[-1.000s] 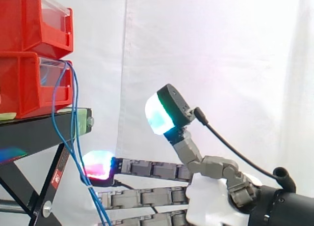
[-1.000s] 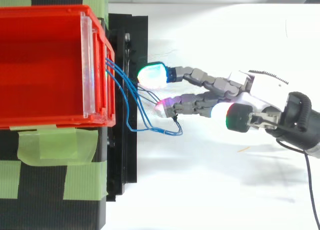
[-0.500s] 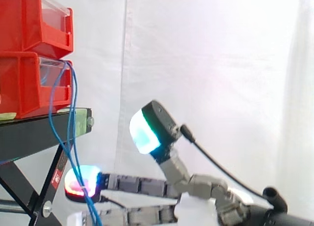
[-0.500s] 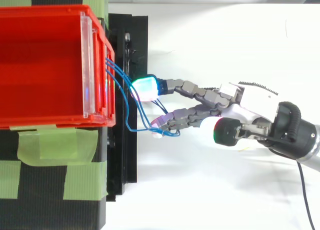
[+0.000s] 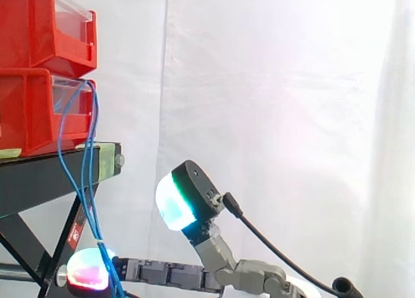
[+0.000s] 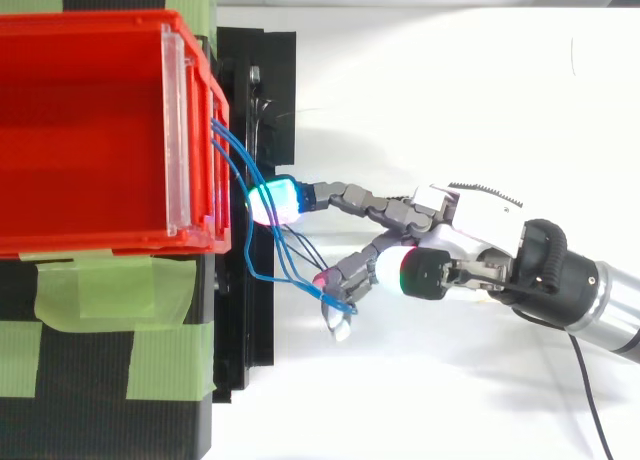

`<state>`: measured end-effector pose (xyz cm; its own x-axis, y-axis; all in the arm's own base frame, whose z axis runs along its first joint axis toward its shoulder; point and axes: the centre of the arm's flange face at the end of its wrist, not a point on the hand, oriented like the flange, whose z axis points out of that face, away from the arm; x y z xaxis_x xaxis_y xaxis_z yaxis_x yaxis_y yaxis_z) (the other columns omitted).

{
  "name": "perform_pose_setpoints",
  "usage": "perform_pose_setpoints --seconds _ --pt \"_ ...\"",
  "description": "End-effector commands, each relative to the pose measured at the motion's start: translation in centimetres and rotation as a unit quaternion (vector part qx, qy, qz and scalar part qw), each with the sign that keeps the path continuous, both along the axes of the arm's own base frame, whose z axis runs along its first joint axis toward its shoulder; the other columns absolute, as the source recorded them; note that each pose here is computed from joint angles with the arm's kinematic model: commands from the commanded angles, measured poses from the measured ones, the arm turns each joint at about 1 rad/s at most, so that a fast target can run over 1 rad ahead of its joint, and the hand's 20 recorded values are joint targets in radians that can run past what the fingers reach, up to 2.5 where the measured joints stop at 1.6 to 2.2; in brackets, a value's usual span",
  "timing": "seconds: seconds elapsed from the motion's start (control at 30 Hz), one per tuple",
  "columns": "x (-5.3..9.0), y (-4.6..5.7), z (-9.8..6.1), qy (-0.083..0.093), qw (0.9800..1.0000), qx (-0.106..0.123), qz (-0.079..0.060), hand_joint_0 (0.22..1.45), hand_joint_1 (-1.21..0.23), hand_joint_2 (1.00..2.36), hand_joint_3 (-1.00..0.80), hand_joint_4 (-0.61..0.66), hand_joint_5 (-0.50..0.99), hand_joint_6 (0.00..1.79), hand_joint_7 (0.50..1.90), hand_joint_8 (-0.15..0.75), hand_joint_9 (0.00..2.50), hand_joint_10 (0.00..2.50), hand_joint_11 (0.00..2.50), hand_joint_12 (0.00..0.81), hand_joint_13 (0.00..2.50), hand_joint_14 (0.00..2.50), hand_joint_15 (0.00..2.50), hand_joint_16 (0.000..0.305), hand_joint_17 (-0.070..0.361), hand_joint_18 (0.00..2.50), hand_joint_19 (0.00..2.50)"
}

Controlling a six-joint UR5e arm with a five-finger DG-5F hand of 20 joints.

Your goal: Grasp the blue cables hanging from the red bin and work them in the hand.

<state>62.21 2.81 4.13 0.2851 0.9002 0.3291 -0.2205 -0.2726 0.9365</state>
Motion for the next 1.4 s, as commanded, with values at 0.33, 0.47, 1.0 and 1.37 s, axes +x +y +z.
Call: perform_pose_setpoints --seconds 0.33,0.47,1.0,1.37 --pt "-0.3 1.8 -0.2 0.007 0.9998 0.002 0.016 0.67 -0.49 1.00 -1.00 0.17 -0.33 0.00 0.59 0.377 1.08 0.01 1.27 0.536 1.26 0.02 1.27 0.078 0.176 0.72 0.44" --pt "-0.5 1.9 -0.1 0.008 0.9996 0.006 0.028 0.67 -0.50 1.00 -1.00 0.18 -0.31 0.00 0.60 0.364 1.12 0.01 1.40 0.517 1.31 0.01 1.39 0.079 0.178 0.76 0.49" --pt "-5.7 0.7 6.2 0.024 0.9994 -0.023 0.005 0.74 -0.56 1.00 -1.00 0.17 -0.29 0.00 0.61 0.318 1.12 0.00 1.69 0.462 1.35 0.00 1.61 0.078 0.174 0.90 0.73" --pt "-7.5 0.5 6.4 0.033 0.9992 -0.023 -0.004 0.78 -0.58 1.00 -1.00 0.19 -0.25 0.00 0.62 0.299 1.05 0.67 1.72 0.442 1.29 0.81 1.55 0.074 0.166 1.12 1.09"
